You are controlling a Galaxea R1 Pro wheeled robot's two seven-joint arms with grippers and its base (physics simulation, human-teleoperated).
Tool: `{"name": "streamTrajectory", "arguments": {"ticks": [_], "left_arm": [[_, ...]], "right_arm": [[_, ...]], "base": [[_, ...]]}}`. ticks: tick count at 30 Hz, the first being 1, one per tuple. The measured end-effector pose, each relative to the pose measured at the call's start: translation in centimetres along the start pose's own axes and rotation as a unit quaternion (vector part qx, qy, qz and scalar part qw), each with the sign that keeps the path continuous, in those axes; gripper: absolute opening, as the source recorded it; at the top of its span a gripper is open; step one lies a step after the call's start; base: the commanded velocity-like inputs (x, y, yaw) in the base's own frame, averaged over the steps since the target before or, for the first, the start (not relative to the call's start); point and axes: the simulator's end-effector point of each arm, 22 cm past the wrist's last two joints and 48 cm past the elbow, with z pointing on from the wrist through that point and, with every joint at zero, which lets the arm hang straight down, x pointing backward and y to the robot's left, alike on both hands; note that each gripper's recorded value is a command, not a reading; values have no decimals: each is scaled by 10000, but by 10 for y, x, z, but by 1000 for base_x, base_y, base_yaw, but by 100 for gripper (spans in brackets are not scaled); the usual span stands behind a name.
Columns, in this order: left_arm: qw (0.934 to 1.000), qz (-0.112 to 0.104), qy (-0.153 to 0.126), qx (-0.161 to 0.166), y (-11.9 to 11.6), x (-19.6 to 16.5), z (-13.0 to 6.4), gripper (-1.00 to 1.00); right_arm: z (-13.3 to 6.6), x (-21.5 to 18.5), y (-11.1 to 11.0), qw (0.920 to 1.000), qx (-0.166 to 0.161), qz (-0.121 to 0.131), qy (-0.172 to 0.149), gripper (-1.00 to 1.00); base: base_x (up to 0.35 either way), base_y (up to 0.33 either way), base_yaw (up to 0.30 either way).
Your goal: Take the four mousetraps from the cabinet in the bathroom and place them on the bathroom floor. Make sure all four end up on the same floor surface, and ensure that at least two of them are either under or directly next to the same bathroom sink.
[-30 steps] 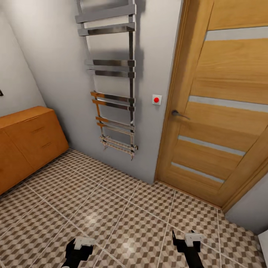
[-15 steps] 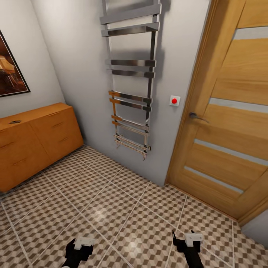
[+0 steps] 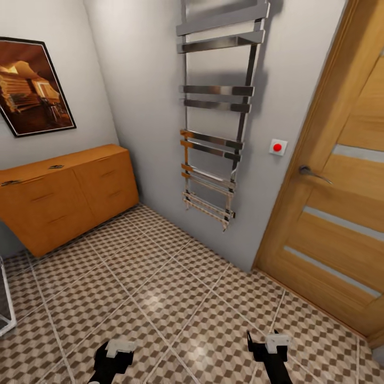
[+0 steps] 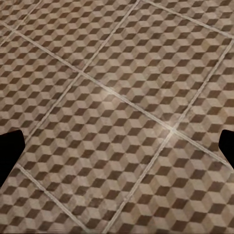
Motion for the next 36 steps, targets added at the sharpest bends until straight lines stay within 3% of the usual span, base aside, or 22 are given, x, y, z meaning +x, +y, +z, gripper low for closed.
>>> {"name": "streamTrajectory", "arguments": {"ticks": [36], "left_arm": [[10000, -12, -3, 31, -4, -1, 0, 100]], "right_arm": [[0, 0, 0, 10000, -3, 1, 1, 100]], "base": [[0, 0, 254]]}}
